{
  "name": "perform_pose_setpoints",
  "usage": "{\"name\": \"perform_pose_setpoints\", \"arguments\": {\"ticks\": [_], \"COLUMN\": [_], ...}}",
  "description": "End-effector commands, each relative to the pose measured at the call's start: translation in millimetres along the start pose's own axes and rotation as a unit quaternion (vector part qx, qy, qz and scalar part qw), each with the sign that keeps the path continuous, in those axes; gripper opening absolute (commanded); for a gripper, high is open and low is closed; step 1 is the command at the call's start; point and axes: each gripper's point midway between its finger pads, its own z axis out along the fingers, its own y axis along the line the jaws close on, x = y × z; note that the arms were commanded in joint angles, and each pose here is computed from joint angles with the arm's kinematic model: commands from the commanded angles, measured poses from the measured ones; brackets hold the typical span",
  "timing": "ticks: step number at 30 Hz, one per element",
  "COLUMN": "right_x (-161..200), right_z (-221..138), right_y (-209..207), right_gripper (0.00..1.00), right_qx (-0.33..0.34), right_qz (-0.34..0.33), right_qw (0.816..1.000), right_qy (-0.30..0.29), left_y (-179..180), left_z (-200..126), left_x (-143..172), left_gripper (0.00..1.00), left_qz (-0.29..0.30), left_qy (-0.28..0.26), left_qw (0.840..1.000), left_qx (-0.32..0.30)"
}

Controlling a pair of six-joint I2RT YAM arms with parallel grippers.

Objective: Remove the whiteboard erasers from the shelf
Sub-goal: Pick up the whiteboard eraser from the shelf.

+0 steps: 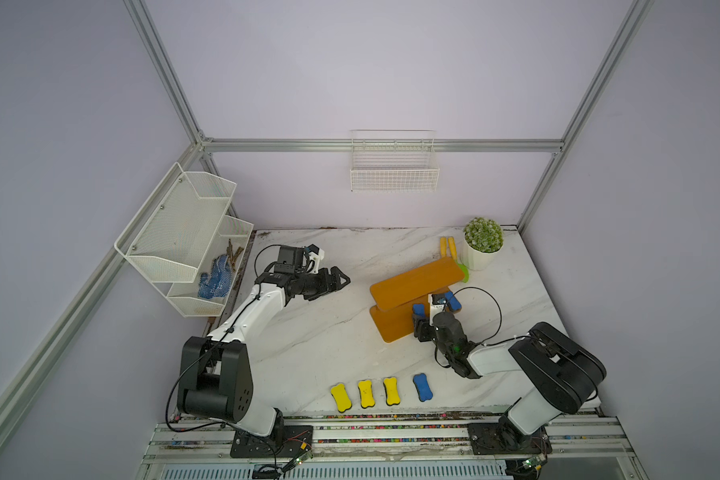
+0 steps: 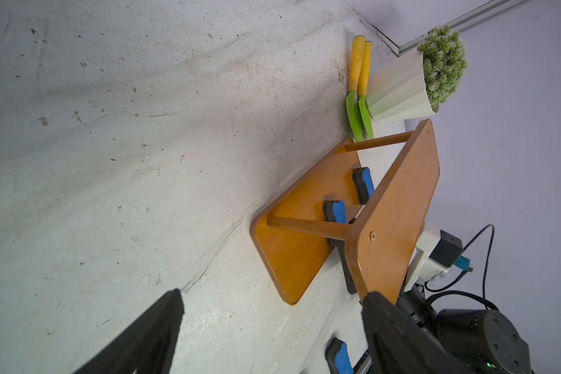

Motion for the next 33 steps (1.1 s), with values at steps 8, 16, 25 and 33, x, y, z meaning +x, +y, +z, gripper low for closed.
{"name": "perform_pose_setpoints", "arguments": {"ticks": [8,16,25,33], "right_x": [8.2,6.0,8.3,46.3], "right_z": [12.2,1.5,-62.2,-127.8], "right_y": [-6.2,-10.5,-20.8,-23.7], "right_gripper": [0.63,0.48,0.44,0.44], "right_qx": [0.031,0.037,0.080,0.114], "right_qz": [-0.015,-0.011,0.011,0.045], "right_qw": [0.999,0.999,0.996,0.988], "right_qy": [0.007,0.005,0.033,0.092], "left_y": [-7.6,-6.6,-10.6,-16.0], "left_z": [-7.5,-7.0,-8.4,-10.2], "left_x": [-7.2,-7.3,-7.4,-5.7], "left_gripper": [0.90,0.90,0.90,0.90], "left_qz": [0.018,0.017,0.014,0.017], "left_qy": [-0.013,-0.012,-0.012,-0.013], "left_qw": [1.000,1.000,1.000,0.999], "left_qx": [0.009,0.009,0.017,0.023]}}
